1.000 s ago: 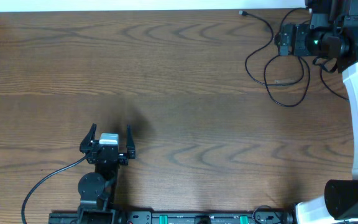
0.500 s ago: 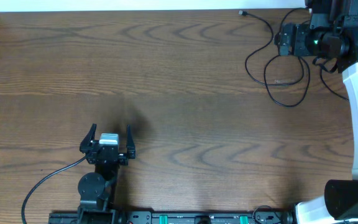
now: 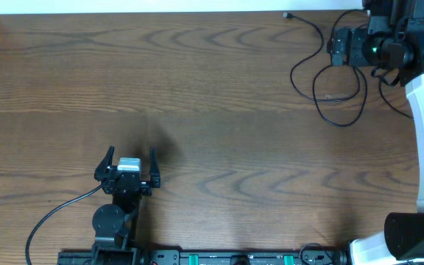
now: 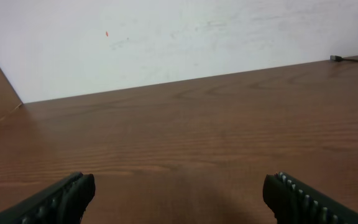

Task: Untangle cables

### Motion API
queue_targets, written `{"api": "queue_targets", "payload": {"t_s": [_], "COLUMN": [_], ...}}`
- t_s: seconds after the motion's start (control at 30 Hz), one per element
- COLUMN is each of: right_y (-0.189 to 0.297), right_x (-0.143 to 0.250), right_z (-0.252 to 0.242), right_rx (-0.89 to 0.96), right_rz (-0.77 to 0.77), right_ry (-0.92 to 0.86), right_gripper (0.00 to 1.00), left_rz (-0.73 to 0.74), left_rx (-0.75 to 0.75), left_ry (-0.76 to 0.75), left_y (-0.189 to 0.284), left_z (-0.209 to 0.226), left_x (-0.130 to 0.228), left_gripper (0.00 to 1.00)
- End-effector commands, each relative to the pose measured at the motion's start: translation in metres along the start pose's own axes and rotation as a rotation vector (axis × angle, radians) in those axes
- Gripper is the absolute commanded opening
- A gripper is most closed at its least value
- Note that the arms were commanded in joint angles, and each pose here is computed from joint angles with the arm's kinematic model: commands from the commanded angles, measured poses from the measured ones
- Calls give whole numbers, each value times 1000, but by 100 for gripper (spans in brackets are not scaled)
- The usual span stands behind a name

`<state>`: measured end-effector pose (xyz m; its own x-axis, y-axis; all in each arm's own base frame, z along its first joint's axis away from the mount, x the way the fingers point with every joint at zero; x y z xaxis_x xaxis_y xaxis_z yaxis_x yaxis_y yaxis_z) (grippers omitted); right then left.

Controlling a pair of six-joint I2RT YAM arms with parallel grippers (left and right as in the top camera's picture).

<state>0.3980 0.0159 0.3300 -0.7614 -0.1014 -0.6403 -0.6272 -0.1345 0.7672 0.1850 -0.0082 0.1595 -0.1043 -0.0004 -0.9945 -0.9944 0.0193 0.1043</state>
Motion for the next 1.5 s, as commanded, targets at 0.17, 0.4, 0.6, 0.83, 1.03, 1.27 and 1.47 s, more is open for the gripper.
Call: {"api": "queue_targets", "payload": {"t_s": [0.17,0.4,0.6,0.83,1.03,1.27,1.47], "right_y": [-2,-46,-89,-106,-112,-118,-102], "right_x": [-1,15,44,66,77,111,133], "right_z": [9,18,19,16,18,20,21], "right_rx": [100,121,118,135,131,134,140], "right_rz": [-2,-13,-17,16,19,-112,-257], "right_ry": [69,101,105,105,109,84,72], "right_gripper": [99,99,99,99,99,99,99], "left_rz": [50,51,50,50,50,50,51], "left_rx": [-40,-40,-40,-40,-40,-40,-40], "left_ry": [9,9,9,9,9,9,9], "left_y": [-1,-1,-1,-1,-1,-1,-1], "left_z": [5,5,5,5,5,5,5], "left_x": [14,14,14,14,14,14,14], "left_gripper": [91,91,91,91,91,91,91]}}
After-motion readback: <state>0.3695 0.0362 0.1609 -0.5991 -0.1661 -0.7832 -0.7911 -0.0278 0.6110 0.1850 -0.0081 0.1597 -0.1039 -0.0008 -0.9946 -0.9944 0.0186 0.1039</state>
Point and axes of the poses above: each gripper's point midway between its finger pads, its own y axis back along the fingers, its own z axis along the line the jaws close on, x = y × z, the point moved 6 cm from there along y, back along the fingers, and after that the axes turned 8 degrees about y, right-handed, at the moved point
